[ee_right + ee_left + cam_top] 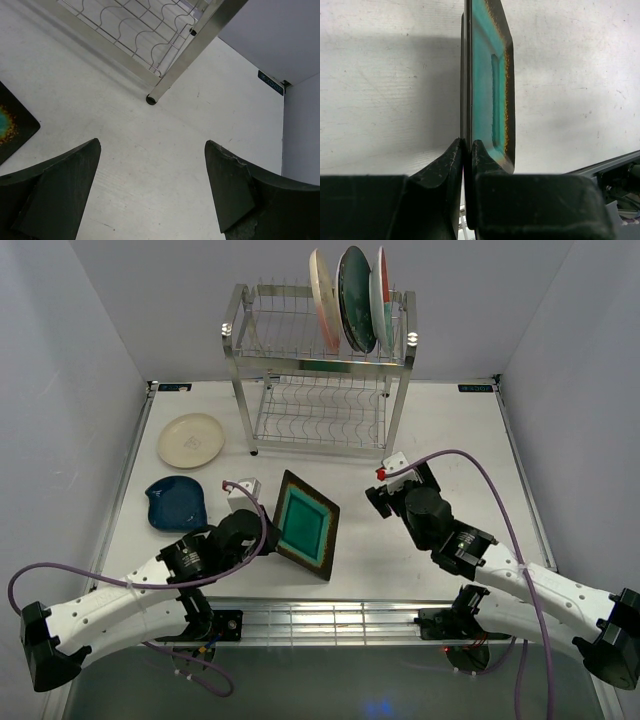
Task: Load the plates into the dish rack
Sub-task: Pick up the plate at the center of the board, then insert the plate into the dish rack.
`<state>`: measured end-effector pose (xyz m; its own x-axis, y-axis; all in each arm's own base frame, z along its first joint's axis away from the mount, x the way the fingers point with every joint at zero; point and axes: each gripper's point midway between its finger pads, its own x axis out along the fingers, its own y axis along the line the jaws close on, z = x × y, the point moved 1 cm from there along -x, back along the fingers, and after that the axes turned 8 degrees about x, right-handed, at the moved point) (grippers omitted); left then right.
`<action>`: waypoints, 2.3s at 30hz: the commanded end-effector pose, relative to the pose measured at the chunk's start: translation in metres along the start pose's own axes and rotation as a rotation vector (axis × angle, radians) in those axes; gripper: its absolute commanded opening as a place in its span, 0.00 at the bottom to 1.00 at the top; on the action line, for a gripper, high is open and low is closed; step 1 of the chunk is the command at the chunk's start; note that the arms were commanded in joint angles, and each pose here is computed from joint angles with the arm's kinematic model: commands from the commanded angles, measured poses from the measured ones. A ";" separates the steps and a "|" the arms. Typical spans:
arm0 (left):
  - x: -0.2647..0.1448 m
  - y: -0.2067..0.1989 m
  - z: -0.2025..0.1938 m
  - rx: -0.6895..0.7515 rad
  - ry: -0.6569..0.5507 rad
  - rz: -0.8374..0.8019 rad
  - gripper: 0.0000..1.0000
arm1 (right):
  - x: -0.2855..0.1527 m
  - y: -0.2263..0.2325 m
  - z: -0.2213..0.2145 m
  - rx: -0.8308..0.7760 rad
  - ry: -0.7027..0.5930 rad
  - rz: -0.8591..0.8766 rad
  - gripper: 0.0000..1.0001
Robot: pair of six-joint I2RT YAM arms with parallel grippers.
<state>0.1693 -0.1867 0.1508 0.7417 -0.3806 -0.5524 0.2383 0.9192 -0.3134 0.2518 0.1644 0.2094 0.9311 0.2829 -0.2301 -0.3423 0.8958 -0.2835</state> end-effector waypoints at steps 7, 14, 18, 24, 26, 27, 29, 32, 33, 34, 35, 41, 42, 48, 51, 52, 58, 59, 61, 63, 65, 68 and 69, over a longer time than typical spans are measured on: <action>-0.055 -0.052 0.102 -0.056 -0.223 -0.187 0.00 | 0.005 -0.007 0.029 0.088 -0.077 -0.001 0.90; -0.081 -0.053 0.137 -0.054 -0.285 -0.165 0.00 | 0.005 -0.013 0.021 0.084 -0.064 -0.043 0.90; -0.097 -0.047 0.152 -0.072 -0.318 -0.146 0.00 | 0.005 -0.019 0.019 0.081 -0.057 -0.082 0.90; -0.124 -0.043 0.176 -0.083 -0.371 -0.140 0.00 | 0.004 -0.025 0.021 0.090 -0.061 -0.115 0.90; -0.133 -0.042 0.185 -0.086 -0.393 -0.141 0.00 | 0.004 -0.027 0.021 0.090 -0.061 -0.132 0.90; -0.144 -0.043 0.196 -0.093 -0.422 -0.152 0.00 | 0.005 -0.027 0.020 0.084 -0.056 -0.135 0.90; -0.155 -0.041 0.207 -0.101 -0.455 -0.152 0.00 | 0.006 -0.029 0.019 0.075 -0.050 -0.148 0.90; -0.171 -0.041 0.226 -0.105 -0.502 -0.149 0.00 | 0.007 -0.029 0.017 0.067 -0.042 -0.152 0.90; -0.174 -0.041 0.230 -0.104 -0.511 -0.144 0.00 | 0.007 -0.029 0.017 0.069 -0.042 -0.153 0.90; -0.181 -0.041 0.239 -0.102 -0.533 -0.142 0.00 | 0.007 -0.029 0.017 0.069 -0.041 -0.156 0.90; -0.178 -0.043 0.242 -0.094 -0.531 -0.124 0.00 | 0.007 -0.030 0.018 0.068 -0.042 -0.157 0.90; -0.207 -0.044 0.280 -0.114 -0.619 -0.108 0.00 | 0.006 -0.030 0.017 0.067 -0.043 -0.154 0.90; -0.205 -0.048 0.284 -0.108 -0.619 -0.102 0.00 | 0.006 -0.030 0.017 0.067 -0.043 -0.154 0.90; -0.213 -0.063 0.318 -0.083 -0.662 -0.073 0.00 | 0.006 -0.030 0.016 0.064 -0.041 -0.158 0.90; -0.212 -0.071 0.335 -0.067 -0.678 -0.042 0.00 | 0.006 -0.030 0.016 0.063 -0.041 -0.157 0.90; -0.207 -0.074 0.338 -0.059 -0.674 -0.024 0.00 | 0.006 -0.030 0.016 0.064 -0.042 -0.158 0.90; -0.226 -0.079 0.360 -0.066 -0.715 -0.034 0.00 | 0.006 -0.030 0.014 0.060 -0.037 -0.158 0.90; -0.227 -0.078 0.363 -0.068 -0.721 -0.023 0.00 | 0.006 -0.030 0.013 0.059 -0.036 -0.157 0.90; -0.223 -0.080 0.369 -0.052 -0.721 0.009 0.00 | 0.007 -0.029 0.013 0.057 -0.033 -0.159 0.90; -0.226 -0.079 0.374 -0.051 -0.733 0.029 0.00 | 0.006 -0.030 0.014 0.059 -0.035 -0.160 0.90; -0.231 -0.074 0.381 -0.052 -0.754 0.062 0.00 | 0.006 -0.031 0.014 0.060 -0.036 -0.162 0.90; -0.230 -0.071 0.385 -0.039 -0.770 0.103 0.00 | 0.006 -0.031 0.014 0.059 -0.037 -0.162 0.90; -0.231 -0.068 0.387 -0.041 -0.777 0.120 0.00 | 0.005 -0.031 0.015 0.060 -0.039 -0.163 0.90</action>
<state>0.2291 -0.1522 0.5407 0.9809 -0.1838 -0.0632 0.1725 0.9732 -0.1521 0.2653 0.1447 0.2119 0.9628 0.1653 -0.2138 -0.2261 0.9259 -0.3026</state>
